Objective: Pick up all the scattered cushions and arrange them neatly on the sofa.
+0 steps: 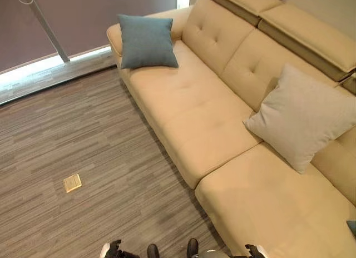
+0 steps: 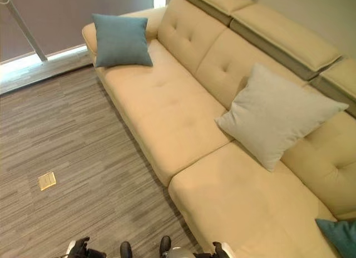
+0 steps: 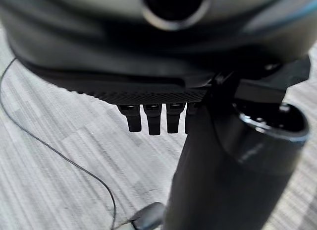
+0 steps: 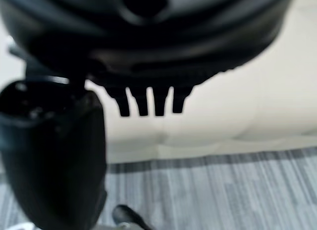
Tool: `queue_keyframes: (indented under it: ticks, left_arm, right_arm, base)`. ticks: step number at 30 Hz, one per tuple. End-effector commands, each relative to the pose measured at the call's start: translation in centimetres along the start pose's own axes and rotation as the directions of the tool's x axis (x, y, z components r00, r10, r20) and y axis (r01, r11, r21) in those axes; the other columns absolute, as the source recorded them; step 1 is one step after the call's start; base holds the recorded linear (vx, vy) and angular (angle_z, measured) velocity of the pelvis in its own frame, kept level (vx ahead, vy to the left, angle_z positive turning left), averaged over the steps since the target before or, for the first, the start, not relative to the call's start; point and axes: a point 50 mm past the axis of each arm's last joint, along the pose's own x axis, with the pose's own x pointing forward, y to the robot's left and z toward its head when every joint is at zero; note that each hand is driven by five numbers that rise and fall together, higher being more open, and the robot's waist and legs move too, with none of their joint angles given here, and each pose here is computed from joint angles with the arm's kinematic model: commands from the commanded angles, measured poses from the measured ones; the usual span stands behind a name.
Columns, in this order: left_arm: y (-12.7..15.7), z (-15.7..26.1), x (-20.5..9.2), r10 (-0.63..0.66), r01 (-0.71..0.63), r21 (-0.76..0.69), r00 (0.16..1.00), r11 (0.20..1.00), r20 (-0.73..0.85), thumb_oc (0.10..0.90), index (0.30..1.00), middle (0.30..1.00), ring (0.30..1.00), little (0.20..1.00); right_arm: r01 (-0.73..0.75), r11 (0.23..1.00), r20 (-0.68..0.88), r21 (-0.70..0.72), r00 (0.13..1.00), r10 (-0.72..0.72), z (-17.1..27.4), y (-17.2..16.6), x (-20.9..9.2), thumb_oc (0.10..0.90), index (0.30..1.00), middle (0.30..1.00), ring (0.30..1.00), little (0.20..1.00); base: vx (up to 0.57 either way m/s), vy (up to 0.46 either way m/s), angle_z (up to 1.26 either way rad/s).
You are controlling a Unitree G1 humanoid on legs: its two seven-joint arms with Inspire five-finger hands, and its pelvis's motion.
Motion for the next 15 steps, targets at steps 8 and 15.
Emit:
queue_keyframes:
  ticks: [8, 15]
  left_arm:
    - [0.5, -2.4, -0.2, -0.001, 0.006, 0.104, 0.999, 0.995, -0.051, 0.8, 0.9, 0.9, 0.9, 0.9]
    - [0.0, -0.7, -0.2, -0.021, 0.018, 0.135, 1.0, 0.991, 0.022, 0.8, 0.9, 0.9, 0.9, 0.9]
  right_arm:
    - [-0.03, 0.986, 0.07, 0.162, 0.997, 0.019, 2.9, -0.2, 0.3, 0.8, 0.9, 0.9, 0.9, 0.9]
    - [-0.002, 0.998, 0.101, 0.067, 0.995, -0.005, 3.3, -0.6, 0.4, 0.8, 0.9, 0.9, 0.9, 0.9]
  base:
    - [-0.01, 0.072, 0.03]
    - [0.01, 0.028, -0.02]
